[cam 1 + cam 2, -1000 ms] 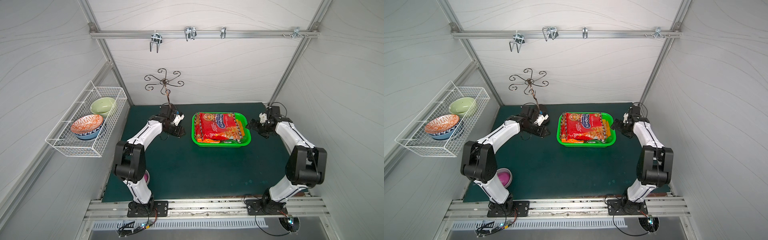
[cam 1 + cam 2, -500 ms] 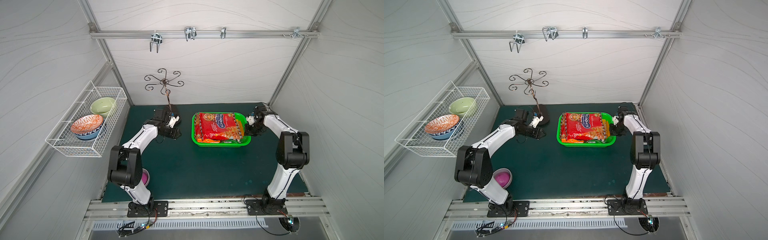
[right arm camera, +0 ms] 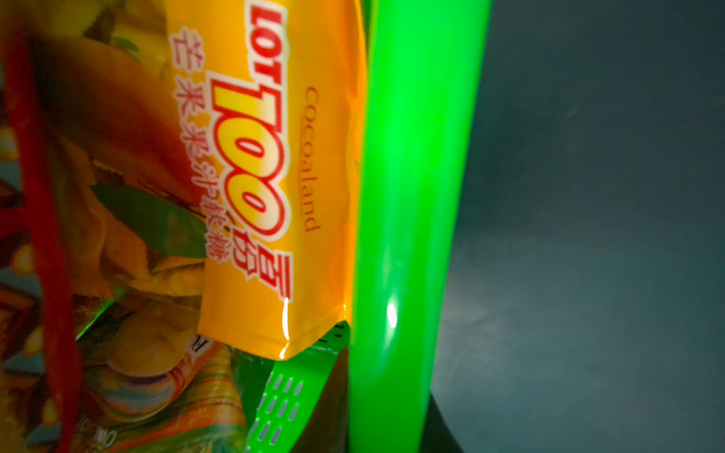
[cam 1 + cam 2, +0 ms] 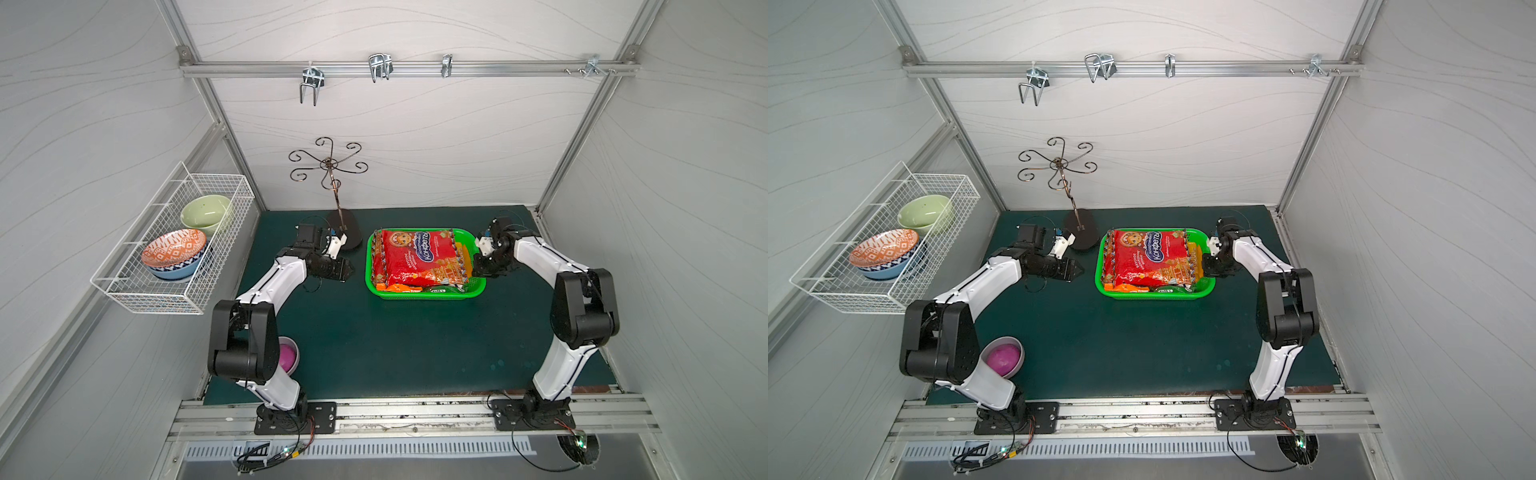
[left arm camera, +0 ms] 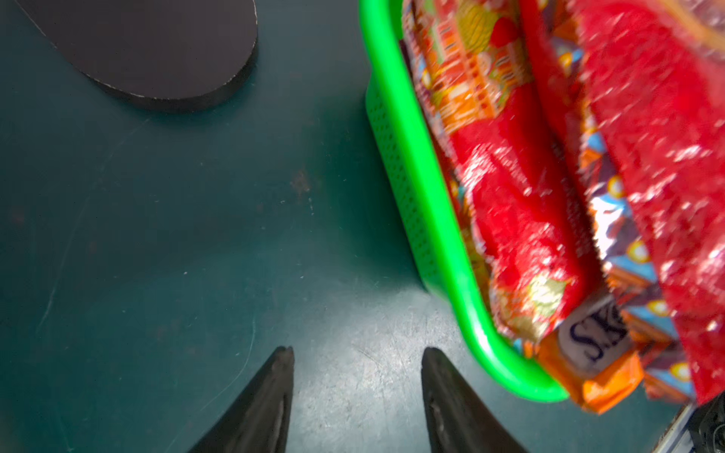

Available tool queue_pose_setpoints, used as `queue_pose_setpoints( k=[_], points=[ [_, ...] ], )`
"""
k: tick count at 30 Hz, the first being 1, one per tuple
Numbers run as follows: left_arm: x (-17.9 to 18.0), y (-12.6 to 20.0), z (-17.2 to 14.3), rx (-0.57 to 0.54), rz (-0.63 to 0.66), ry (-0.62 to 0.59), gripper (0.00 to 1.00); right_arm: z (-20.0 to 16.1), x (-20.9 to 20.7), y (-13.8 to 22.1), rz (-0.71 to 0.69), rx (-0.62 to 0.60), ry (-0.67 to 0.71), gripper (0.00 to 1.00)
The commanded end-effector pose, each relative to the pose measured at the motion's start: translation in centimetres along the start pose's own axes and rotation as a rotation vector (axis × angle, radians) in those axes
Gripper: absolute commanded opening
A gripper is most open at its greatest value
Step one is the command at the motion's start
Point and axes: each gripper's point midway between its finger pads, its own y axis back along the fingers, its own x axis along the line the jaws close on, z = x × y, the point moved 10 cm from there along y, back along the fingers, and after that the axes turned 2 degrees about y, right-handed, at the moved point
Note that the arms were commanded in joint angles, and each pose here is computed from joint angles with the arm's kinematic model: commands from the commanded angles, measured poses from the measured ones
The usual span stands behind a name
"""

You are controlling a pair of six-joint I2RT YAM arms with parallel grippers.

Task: Put the candies in the basket
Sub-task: Adjust the basket at the center of the board, then reset both arms

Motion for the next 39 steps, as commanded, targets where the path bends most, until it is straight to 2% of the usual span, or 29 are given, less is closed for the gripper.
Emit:
queue_pose_setpoints(
  k=[1, 3, 5, 8, 9, 11, 16, 17, 20, 21, 23, 25, 27, 29, 32, 34, 37, 38, 39],
  points=[
    [0.2, 1.3, 0.6, -0.094, 0.039, -0.027, 0.56, -3.8, 4.4, -0.8, 0.107, 0.137, 0.142, 0.05],
    [1.1, 1.8, 0.4, -0.114, 0.074, 0.003, 0.56, -4.6, 5.4, -1.0, 0.106, 0.138, 0.160, 0.04],
    [3.1, 2.6, 0.3, -0.154, 0.148, 0.105, 0.57, -5.0, 6.0, -1.2, 0.134, 0.135, 0.171, 0.00],
    [6.0, 4.0, 0.0, -0.198, 0.240, 0.227, 0.58, -4.9, 6.3, -1.3, 0.145, 0.134, 0.172, 0.00],
    [6.5, 4.2, -0.1, -0.206, 0.270, 0.241, 0.58, -4.7, 6.3, -1.2, 0.133, 0.129, 0.171, 0.12],
    [7.0, 4.1, -0.2, -0.220, 0.305, 0.231, 0.59, -4.4, 6.3, -0.6, 0.113, 0.106, 0.166, 0.45],
    [7.8, 2.5, -0.8, -0.246, 0.296, 0.219, 0.62, -3.1, 7.2, 3.9, 0.095, -0.071, 0.171, 0.79],
    [8.0, 2.2, -0.9, -0.264, 0.304, 0.202, 0.66, -2.9, 7.3, 5.2, 0.071, -0.129, 0.173, 0.83],
    [8.2, 1.5, -1.5, -0.364, 0.334, 0.107, 0.96, -2.7, 6.7, 9.5, -0.043, -0.351, 0.161, 0.89],
    [8.3, 1.2, -1.7, -0.388, 0.351, 0.078, 0.99, -2.9, 6.3, 10.5, -0.066, -0.424, 0.152, 0.90],
    [8.5, 0.6, -1.6, -0.362, 0.340, 0.090, 0.99, -3.5, 4.4, 11.6, -0.128, -0.588, 0.123, 0.92],
    [8.6, 0.2, -1.9, -0.381, 0.318, 0.110, 0.99, -4.4, 2.0, 11.6, -0.216, -0.728, 0.098, 0.95],
    [8.3, 0.0, -2.6, -0.439, 0.297, 0.098, 0.99, -5.9, -0.6, 10.1, -0.282, -0.816, 0.094, 0.98],
    [8.0, 0.1, -3.3, -0.557, 0.289, 0.067, 0.99, -7.1, -3.0, 8.9, -0.309, -0.893, 0.095, 0.99],
    [8.7, -0.6, -4.8, -0.623, 0.340, 0.091, 0.99, -7.9, -5.4, 6.6, -0.323, -0.869, 0.037, 0.99],
    [8.2, -0.5, -5.3, -0.639, 0.355, 0.070, 0.99, -8.2, -5.9, 4.8, -0.317, -0.864, 0.055, 0.99],
    [7.4, -1.3, -6.9, -0.675, 0.347, -0.002, 1.00, -8.2, -6.5, 2.5, -0.271, -0.926, 0.054, 0.99],
    [7.4, -1.4, -7.0, -0.729, 0.344, -0.016, 1.00, -7.9, -6.6, 1.7, -0.245, -0.937, 0.069, 0.99],
    [7.5, -1.3, -7.1, -0.700, 0.356, 0.008, 1.00, -7.5, -6.5, 1.4, -0.211, -0.934, 0.105, 0.99]
  ],
)
